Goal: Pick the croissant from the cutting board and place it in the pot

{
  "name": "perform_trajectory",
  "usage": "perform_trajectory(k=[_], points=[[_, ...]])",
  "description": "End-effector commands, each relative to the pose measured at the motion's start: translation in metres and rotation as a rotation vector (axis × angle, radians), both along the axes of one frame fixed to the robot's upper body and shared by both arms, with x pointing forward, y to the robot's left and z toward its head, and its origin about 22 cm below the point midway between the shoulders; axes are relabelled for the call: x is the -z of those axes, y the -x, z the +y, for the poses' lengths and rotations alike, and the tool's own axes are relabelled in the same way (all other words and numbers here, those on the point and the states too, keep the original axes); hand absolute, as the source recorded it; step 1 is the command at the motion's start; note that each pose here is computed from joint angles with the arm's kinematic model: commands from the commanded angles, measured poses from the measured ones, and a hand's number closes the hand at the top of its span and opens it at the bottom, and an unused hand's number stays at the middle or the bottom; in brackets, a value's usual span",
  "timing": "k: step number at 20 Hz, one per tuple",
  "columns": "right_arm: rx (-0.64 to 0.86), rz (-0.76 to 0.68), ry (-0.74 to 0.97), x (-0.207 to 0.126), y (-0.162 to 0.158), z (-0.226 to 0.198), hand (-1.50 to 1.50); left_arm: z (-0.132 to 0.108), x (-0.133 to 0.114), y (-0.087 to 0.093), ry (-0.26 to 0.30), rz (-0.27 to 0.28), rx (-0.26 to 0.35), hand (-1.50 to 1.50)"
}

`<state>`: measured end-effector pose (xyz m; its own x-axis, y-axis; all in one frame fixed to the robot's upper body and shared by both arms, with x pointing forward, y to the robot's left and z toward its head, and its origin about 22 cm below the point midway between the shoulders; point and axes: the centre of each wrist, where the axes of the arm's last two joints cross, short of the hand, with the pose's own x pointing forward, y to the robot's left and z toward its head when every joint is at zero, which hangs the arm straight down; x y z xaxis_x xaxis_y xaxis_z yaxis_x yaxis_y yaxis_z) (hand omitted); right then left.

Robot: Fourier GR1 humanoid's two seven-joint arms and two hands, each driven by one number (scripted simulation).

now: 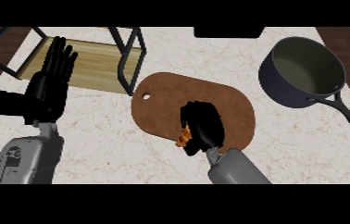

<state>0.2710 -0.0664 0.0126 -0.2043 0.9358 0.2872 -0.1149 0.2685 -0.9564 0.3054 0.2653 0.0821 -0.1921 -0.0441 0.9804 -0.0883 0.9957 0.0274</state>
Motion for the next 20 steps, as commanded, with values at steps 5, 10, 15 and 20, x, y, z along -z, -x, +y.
perform_trajectory(k=[5, 10, 15, 20], points=[[0.576, -0.038, -0.027, -0.067, -0.090, -0.005, 1.50, -0.014, -0.007, -0.008, -0.002, -0.013, 0.079, 0.00], [0.873, -0.217, 0.039, -0.115, -0.123, 0.012, 1.50, -0.012, -0.009, -0.008, -0.016, -0.012, 0.065, 0.00], [1.045, -0.419, 0.072, -0.153, -0.144, 0.015, 1.50, -0.027, -0.009, -0.011, 0.005, -0.025, 0.066, 0.00], [1.172, -0.570, 0.140, -0.163, -0.155, 0.006, 1.50, -0.022, -0.011, -0.009, 0.016, -0.005, 0.047, 0.00]])
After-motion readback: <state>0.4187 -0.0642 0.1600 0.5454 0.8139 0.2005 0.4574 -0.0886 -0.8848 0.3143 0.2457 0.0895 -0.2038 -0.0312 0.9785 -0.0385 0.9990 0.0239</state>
